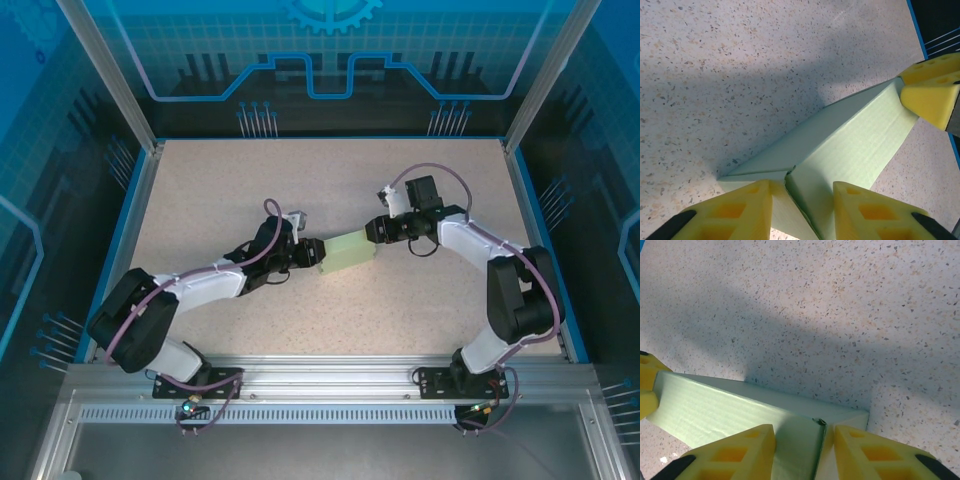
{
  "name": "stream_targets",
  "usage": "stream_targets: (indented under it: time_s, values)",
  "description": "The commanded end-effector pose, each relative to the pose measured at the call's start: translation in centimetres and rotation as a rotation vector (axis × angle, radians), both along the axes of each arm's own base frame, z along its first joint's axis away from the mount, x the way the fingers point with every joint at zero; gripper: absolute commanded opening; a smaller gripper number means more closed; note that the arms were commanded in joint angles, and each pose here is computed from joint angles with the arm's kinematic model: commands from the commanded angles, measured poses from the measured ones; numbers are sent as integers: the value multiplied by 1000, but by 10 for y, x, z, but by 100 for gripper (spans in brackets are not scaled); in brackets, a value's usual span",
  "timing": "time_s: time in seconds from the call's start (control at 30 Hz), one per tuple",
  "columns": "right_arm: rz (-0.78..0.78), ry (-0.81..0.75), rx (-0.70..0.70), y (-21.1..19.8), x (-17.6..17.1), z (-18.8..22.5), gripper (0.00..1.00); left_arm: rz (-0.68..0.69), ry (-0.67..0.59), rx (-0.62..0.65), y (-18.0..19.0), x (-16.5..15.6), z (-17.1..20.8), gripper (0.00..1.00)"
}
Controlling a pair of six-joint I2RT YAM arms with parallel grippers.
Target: Fold the paper box
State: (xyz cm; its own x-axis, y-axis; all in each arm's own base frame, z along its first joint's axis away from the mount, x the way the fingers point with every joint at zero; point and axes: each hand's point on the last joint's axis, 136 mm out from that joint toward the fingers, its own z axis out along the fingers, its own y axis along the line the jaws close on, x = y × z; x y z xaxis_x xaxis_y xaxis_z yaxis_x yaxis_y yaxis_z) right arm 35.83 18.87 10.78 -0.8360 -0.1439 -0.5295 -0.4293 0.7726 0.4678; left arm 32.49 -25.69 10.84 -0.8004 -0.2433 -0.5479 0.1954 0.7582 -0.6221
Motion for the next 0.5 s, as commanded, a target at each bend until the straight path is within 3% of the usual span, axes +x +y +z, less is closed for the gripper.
stream_targets:
  time_s: [0.0, 0.27, 0.47]
  values:
    - [27, 86, 9, 7, -23, -16, 37, -41, -3, -50, -15, 2, 7, 33]
    - [31, 25, 154, 26, -6, 12, 35, -10, -39, -69, -15, 28, 19, 33]
    - [12, -66, 183, 36, 31, 36, 35, 7, -97, -46, -10, 68, 37, 33]
